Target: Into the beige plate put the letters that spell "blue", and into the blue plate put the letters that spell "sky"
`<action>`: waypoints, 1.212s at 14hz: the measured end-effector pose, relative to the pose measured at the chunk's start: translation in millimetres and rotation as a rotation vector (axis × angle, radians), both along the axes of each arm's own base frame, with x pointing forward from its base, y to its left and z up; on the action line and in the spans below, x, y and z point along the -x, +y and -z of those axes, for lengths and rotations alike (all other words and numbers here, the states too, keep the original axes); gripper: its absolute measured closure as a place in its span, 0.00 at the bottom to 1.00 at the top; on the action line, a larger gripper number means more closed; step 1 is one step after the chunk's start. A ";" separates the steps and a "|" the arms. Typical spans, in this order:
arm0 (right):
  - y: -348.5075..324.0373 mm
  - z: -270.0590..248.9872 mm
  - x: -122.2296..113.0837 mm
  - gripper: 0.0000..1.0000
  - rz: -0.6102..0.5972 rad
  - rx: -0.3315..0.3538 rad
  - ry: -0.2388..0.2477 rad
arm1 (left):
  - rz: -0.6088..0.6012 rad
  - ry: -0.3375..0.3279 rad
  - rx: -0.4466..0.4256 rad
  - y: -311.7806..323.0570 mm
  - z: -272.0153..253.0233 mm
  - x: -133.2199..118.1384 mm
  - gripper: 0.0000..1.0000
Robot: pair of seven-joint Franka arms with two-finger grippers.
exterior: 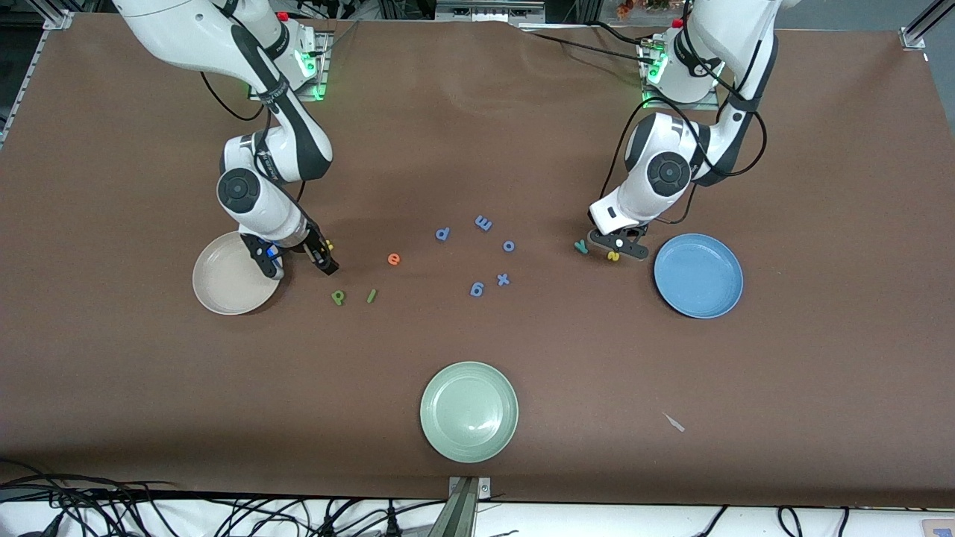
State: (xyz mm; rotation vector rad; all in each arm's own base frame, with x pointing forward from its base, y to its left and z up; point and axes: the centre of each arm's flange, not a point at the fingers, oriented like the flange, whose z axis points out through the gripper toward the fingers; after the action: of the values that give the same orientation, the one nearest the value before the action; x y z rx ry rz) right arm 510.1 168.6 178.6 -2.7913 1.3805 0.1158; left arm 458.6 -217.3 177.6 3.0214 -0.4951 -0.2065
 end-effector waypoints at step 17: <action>1.1 11.0 24.4 0.33 -0.009 -0.015 -0.058 | -0.008 -0.140 -0.034 155.5 -69.2 -63.2 0.29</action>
State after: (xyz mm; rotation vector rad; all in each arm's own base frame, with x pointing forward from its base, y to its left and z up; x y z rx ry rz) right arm 485.7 169.7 167.5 -2.7655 1.3496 0.0452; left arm 521.8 -61.8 246.7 3.0843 -0.4951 -0.0027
